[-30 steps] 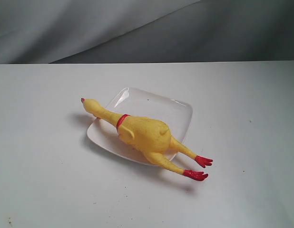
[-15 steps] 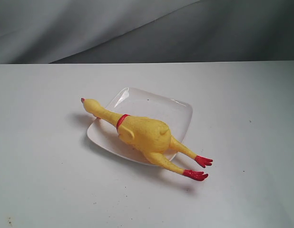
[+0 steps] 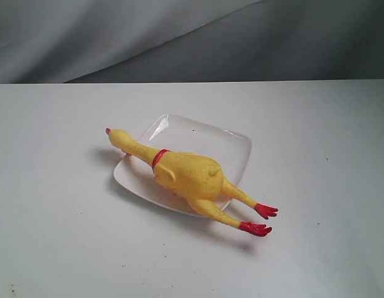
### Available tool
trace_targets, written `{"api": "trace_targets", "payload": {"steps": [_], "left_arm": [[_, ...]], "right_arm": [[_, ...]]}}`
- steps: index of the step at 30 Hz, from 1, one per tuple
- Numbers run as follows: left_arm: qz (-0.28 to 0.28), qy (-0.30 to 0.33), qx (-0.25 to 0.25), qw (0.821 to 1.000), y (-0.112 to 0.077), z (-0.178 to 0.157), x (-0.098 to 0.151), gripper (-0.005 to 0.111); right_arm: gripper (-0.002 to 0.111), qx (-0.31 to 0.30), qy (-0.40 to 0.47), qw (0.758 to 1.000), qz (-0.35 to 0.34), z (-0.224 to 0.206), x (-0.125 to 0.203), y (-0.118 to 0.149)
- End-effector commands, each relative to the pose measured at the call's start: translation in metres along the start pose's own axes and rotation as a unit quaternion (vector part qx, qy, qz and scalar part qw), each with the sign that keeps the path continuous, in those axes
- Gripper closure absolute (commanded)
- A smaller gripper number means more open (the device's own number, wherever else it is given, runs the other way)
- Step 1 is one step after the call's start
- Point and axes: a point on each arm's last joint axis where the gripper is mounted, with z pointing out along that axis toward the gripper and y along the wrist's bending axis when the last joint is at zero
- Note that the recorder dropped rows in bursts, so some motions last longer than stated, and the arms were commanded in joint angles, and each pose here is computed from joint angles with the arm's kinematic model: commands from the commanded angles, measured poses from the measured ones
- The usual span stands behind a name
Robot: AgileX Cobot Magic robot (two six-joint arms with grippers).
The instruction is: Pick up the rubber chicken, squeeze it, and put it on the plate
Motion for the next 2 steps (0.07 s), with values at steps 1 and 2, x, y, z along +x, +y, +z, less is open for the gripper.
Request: {"api": "trace_targets", "payload": {"steps": [1, 2], "left_arm": [[-0.006, -0.002, 0.001, 1.000, -0.0001, 0.0002, 0.0008, 0.107], [-0.006, -0.002, 0.001, 1.000, -0.0001, 0.0002, 0.0008, 0.107]], "right_arm": [[0.108, 0.003, -0.001, 1.000, 0.000, 0.0001, 0.0009, -0.0003], [0.108, 0.003, -0.001, 1.000, 0.000, 0.0001, 0.0009, -0.0003]]}}
